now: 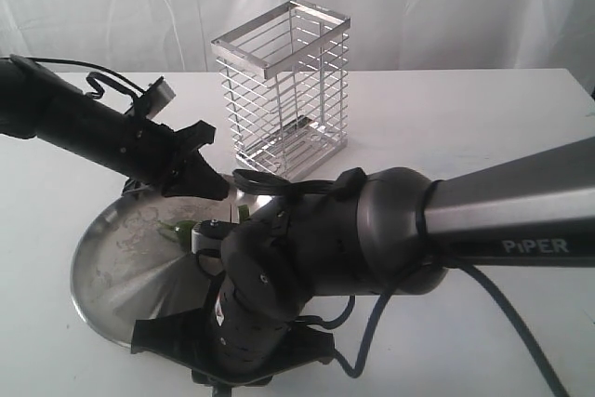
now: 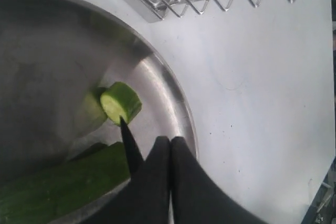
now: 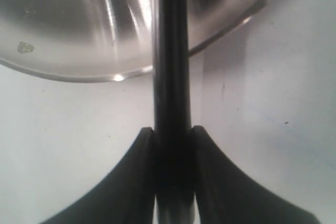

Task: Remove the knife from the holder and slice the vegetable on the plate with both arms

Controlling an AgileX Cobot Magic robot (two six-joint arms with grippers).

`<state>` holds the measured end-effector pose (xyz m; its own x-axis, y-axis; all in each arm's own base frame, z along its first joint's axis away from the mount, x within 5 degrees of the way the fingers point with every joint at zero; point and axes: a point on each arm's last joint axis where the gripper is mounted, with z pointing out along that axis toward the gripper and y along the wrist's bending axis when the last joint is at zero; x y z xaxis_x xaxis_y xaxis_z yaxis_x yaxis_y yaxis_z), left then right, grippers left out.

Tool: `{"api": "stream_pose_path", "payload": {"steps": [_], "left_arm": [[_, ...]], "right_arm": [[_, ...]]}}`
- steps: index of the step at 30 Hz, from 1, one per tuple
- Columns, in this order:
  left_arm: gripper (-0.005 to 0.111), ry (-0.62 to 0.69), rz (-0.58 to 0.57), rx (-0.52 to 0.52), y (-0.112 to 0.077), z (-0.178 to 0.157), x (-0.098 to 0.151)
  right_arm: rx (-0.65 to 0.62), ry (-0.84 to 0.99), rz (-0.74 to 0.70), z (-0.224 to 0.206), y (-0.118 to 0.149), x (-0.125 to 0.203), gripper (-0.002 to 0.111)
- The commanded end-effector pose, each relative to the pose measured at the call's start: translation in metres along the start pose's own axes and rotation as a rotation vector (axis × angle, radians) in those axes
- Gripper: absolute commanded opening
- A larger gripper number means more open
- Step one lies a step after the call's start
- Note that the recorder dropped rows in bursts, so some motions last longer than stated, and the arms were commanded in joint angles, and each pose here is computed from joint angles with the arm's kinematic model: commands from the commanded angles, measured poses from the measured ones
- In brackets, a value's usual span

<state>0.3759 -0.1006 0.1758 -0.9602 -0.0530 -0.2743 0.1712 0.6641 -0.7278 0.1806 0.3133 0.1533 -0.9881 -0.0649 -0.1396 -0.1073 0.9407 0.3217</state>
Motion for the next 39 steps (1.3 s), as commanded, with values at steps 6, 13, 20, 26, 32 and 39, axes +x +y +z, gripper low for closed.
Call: {"api": "stream_pose_path", "payload": {"steps": [6,13,20,26,32,39], "left_arm": [[0.000,-0.007,0.026,0.086,-0.008,0.006,0.000],[0.000,0.033,0.060,0.040,-0.006,0.027,0.006],[0.000,0.115,0.033,-0.043,0.025,0.048,0.016],[0.000,0.143,0.003,-0.055,0.038,0.059,0.020],[0.000,0.102,0.060,-0.011,0.019,0.048,0.002],[0.000,0.016,0.140,0.063,-0.006,-0.002,-0.031]], "right_arm": [[-0.003,-0.002,-0.019,0.000,0.001,0.002,0.000],[-0.001,-0.001,-0.019,0.000,0.001,0.002,0.000],[-0.003,-0.003,-0.020,0.000,0.001,0.002,0.000],[-0.005,-0.004,-0.019,0.000,0.001,0.002,0.000],[-0.005,-0.004,-0.019,0.000,0.001,0.002,0.000],[-0.005,-0.004,-0.023,0.000,0.001,0.002,0.000]]}}
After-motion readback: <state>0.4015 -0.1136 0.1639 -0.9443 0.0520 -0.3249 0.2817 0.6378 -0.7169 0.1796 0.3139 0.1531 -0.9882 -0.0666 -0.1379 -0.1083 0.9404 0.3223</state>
